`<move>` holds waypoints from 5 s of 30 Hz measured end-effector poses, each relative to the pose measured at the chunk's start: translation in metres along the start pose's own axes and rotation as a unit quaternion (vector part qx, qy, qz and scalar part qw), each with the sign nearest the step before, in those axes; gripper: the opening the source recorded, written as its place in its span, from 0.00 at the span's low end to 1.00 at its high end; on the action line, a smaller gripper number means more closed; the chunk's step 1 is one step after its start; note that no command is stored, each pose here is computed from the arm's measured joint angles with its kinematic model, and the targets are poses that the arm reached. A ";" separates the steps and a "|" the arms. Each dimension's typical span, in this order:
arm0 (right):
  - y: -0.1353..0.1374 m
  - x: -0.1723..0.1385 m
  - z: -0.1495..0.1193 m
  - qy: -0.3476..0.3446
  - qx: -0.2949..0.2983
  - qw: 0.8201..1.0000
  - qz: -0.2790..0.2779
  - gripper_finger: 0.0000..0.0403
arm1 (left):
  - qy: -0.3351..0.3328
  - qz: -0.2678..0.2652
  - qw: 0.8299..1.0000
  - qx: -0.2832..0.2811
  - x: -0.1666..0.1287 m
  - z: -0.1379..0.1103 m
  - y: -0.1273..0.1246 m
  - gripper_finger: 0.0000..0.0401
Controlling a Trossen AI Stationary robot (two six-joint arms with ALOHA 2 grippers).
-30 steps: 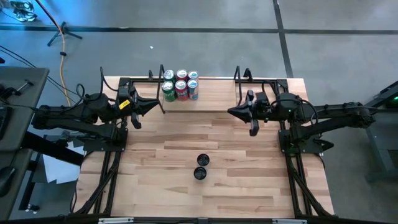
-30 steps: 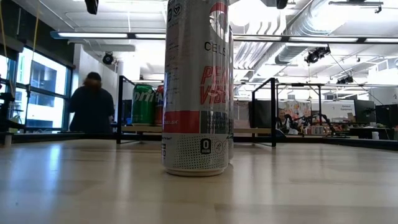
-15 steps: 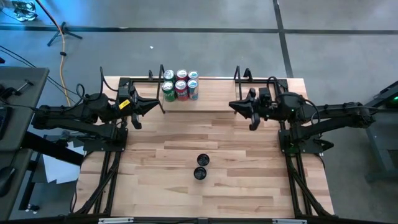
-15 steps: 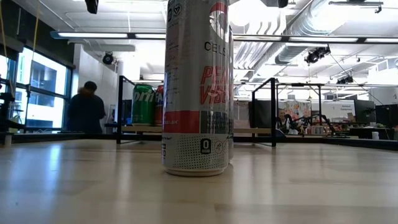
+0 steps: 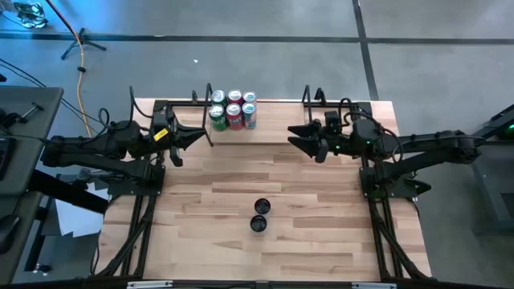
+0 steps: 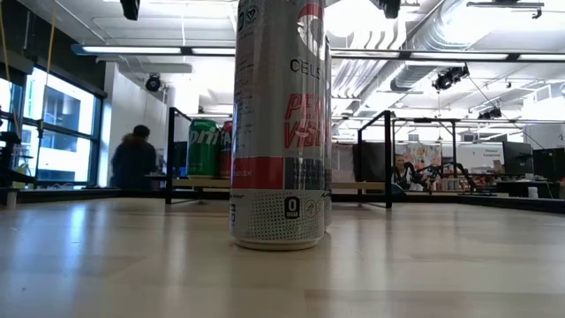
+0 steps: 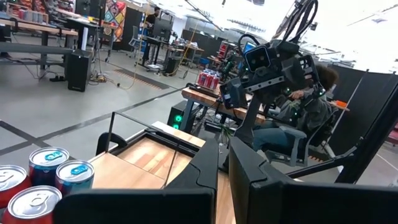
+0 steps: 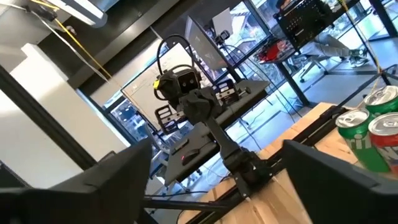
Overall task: Place canned beverage on shelf
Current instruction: Put the top white pink soda can on the shelf
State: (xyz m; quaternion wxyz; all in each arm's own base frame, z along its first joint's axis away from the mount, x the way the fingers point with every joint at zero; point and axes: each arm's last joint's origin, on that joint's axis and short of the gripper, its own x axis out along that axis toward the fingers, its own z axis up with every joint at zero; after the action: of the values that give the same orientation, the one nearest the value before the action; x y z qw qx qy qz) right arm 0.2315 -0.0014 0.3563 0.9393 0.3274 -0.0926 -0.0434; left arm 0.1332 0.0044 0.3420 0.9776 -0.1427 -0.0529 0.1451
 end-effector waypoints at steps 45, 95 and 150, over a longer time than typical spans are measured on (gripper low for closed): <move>0.043 0.147 -0.049 0.557 -0.417 0.706 0.131 0.98 | 0.011 0.003 1.000 -0.013 0.000 -0.002 0.001 0.00; 0.029 0.161 -0.151 0.650 -0.463 0.568 0.200 0.85 | 0.021 0.006 1.000 -0.009 0.000 -0.004 0.001 0.00; 0.019 0.166 -0.169 0.660 -0.457 0.549 0.232 0.85 | 0.025 0.007 1.000 -0.008 0.000 -0.005 0.001 0.00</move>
State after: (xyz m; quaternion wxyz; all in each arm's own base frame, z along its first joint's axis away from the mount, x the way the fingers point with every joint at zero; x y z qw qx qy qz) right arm 0.4284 0.0930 0.2622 0.7363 -0.2429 0.5131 0.3682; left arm 0.1333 0.0044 0.3369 0.9764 -0.1543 -0.0288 0.1481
